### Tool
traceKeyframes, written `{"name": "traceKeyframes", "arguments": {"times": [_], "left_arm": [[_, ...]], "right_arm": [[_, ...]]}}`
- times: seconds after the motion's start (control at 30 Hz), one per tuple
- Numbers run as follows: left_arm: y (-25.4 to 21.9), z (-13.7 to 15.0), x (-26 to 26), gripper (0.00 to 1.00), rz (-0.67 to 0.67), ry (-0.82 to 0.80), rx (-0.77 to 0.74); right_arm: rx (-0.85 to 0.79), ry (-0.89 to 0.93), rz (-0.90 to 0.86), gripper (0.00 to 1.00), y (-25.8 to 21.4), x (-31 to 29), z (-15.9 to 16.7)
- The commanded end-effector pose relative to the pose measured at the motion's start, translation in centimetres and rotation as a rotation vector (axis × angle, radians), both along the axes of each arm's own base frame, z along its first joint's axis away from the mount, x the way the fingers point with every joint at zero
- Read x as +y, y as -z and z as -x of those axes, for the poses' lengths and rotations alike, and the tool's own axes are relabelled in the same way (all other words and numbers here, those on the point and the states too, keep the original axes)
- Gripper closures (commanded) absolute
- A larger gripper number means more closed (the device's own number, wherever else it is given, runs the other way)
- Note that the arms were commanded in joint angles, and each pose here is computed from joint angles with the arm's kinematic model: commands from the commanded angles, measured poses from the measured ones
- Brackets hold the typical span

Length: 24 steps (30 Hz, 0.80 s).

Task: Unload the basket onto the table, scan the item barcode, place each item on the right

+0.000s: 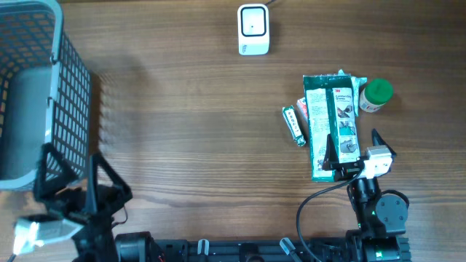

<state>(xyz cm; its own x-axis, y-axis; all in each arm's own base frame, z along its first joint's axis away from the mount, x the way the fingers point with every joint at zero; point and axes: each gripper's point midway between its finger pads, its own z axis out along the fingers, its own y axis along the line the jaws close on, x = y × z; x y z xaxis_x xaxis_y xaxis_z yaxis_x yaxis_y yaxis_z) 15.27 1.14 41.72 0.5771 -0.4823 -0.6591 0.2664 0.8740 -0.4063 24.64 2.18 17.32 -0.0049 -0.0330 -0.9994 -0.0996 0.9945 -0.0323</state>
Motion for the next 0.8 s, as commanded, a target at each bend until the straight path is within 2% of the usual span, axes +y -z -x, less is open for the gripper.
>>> {"name": "traceKeyframes", "arguments": {"times": [0.0, 0.3, 0.57, 0.77], "left_arm": [[3.9, -2.3, -0.1, 0.0, -0.009, 0.011, 0.027], [10.5, -5.7, 0.2, 0.0, 0.002, 0.011, 0.165], [16.3, -8.0, 0.4, 0.0, 0.015, 0.006, 0.361], [21.5, -9.2, 0.5, 0.0, 0.01, -0.001, 0.574]], "right_arm": [[-0.01, -0.011, 0.017, 0.0, -0.2, 0.2, 0.1], [-0.01, -0.011, 0.017, 0.0, -0.2, 0.2, 0.1], [-0.009, -0.011, 0.017, 0.0, -0.2, 0.2, 0.1], [-0.01, -0.011, 0.017, 0.0, -0.2, 0.2, 0.0]]}}
